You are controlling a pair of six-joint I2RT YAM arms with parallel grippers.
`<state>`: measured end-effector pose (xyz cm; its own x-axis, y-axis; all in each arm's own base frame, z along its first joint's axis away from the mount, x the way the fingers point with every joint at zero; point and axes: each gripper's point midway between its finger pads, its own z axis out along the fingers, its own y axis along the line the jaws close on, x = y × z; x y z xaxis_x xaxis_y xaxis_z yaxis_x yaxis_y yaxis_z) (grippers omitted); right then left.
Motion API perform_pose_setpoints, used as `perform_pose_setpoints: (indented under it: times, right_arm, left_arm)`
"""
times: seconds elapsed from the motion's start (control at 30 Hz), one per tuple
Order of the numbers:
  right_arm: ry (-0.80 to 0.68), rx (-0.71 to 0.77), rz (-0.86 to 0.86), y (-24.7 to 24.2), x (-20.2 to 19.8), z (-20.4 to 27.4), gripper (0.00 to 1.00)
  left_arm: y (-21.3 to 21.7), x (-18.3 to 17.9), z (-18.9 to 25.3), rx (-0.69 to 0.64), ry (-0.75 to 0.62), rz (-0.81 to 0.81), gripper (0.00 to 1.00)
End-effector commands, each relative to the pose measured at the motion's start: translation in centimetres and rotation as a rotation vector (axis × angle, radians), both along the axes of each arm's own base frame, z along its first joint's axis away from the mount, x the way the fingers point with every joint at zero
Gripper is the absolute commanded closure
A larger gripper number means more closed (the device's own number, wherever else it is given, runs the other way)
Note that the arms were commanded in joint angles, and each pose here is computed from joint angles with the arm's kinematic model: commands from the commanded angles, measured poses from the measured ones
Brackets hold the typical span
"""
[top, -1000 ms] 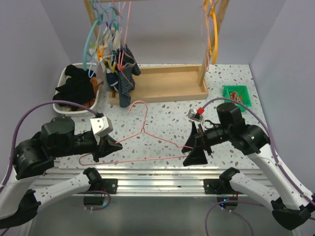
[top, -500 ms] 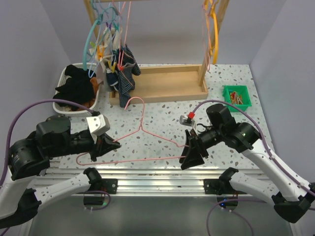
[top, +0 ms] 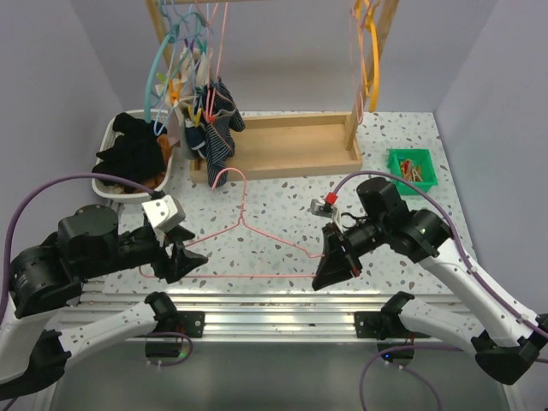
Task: Remove the underwear clipped to the hanger
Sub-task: Place the hanger at the clothesline.
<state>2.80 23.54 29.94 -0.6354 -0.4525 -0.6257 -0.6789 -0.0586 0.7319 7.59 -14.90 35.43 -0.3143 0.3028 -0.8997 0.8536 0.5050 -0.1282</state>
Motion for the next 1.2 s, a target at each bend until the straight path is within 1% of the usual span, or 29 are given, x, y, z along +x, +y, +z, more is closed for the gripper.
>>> perform_pose_setpoints:
  times: [0.0, 0.03, 0.07, 0.1, 0.2, 0.23, 0.27, 0.3, 0.33, 0.37, 0.4, 0.47, 0.5, 0.6, 0.63, 0.7, 0.73, 0.8, 0.83, 0.9, 0.97, 1.07, 1.1, 1.17]
  right_arm:
    - [-0.02, 0.012, -0.006, 0.1, 0.2, 0.9, 1.0]
    - [-0.023, -0.001, -0.021, 0.1, 0.4, 0.6, 1.0]
    - [-0.019, -0.008, -0.024, 0.2, 0.5, 0.5, 1.0]
    - [-0.022, -0.01, -0.026, 0.2, 0.5, 0.3, 1.0]
    - [-0.017, -0.036, -0.046, 0.2, 0.8, -0.3, 1.0]
    - [-0.022, -0.054, -0.064, 0.1, 1.0, -0.6, 1.0]
    - [-0.028, -0.076, -0.084, 0.1, 1.3, -1.0, 1.0]
    - [-0.055, -0.145, -0.151, -0.2, 2.4, -2.2, 1.0]
    - [-0.071, -0.197, -0.199, -0.4, 3.2, -3.1, 1.0]
    - [-0.081, -0.241, -0.241, -0.7, 3.8, -3.8, 1.0]
    - [-0.106, -0.319, -0.314, -1.3, 5.0, -5.0, 1.0]
    - [-0.123, -0.415, -0.388, -2.2, 6.3, -6.3, 1.0]
    - [-0.142, -0.469, -0.432, -2.8, 7.0, -7.1, 1.0]
    - [-0.196, -0.514, -0.527, -3.6, 8.7, -7.1, 1.0]
    - [-0.253, -0.548, -0.635, -4.5, 10.5, -6.6, 1.0]
    - [-0.33, -0.556, -0.764, -5.6, 12.5, -5.1, 1.0]
    - [-0.401, -0.561, -0.882, -6.8, 14.4, -3.5, 1.0]
    - [-0.476, -0.516, -0.993, -7.7, 15.9, -0.7, 1.0]
    - [-0.525, -0.534, -1.083, -8.9, 17.1, 0.1, 1.0]
    - [-0.577, -0.508, -1.187, -9.7, 18.7, 2.3, 1.0]
    - [-0.621, -0.536, -1.297, -10.8, 20.6, 3.5, 1.0]
    - [-0.646, -0.531, -1.39, -10.3, 23.3, 5.4, 1.0]
    - [-0.653, -0.498, -1.425, -9.6, 24.7, 6.5, 1.0]
    - [-0.663, -0.473, -1.466, -9.2, 26.1, 7.8, 1.0]
  left_arm:
    - [1.8, 2.3, -0.4, 0.012, 0.003, 0.202, 0.27]
    - [2.3, 3.0, -0.4, 0.02, -0.012, 0.253, 0.16]
    - [2.5, 3.3, -0.3, 0.022, -0.015, 0.274, 0.03]
    - [2.5, 3.7, -0.2, 0.019, -0.02, 0.291, 0.0]
    - [3.7, 5.6, 0.1, 0.028, -0.052, 0.428, 0.0]
    - [5.4, 7.1, 0.8, 0.036, -0.089, 0.559, 0.0]
    - [6.3, 7.7, 1.2, 0.036, -0.1, 0.63, 0.0]
    - [7.0, 8.3, 2.4, -0.002, -0.104, 0.707, 0.0]
    - [8.6, 9.1, 3.2, -0.014, -0.135, 0.819, 0.0]
    - [9.0, 9.4, 4.1, -0.056, -0.141, 0.861, 0.0]
    - [8.9, 9.7, 5.8, -0.121, -0.164, 0.878, 0.0]
    - [8.8, 10.0, 7.3, -0.188, -0.183, 0.895, 0.0]
    - [8.5, 10.3, 8.2, -0.244, -0.195, 0.9, 0.0]
    - [7.5, 11.2, 8.8, -0.296, -0.206, 0.905, 0.0]
    - [7.1, 11.4, 8.7, -0.303, -0.199, 0.906, 0.0]
    - [6.4, 11.9, 8.3, -0.327, -0.184, 0.91, 0.0]
    - [6.0, 12.0, 8.1, -0.336, -0.176, 0.9, 0.0]
    - [5.1, 12.4, 7.3, -0.34, -0.164, 0.89, 0.0]
    - [4.8, 12.4, 7.1, -0.342, -0.158, 0.884, 0.0]
    - [4.5, 12.6, 6.5, -0.341, -0.152, 0.882, 0.0]
    - [4.1, 12.8, 5.9, -0.343, -0.146, 0.879, 0.0]
    - [3.6, 13.0, 5.6, -0.348, -0.142, 0.869, 0.0]
    - [3.5, 13.1, 5.5, -0.348, -0.142, 0.869, 0.0]
    - [3.2, 13.3, 5.1, -0.343, -0.141, 0.865, 0.0]
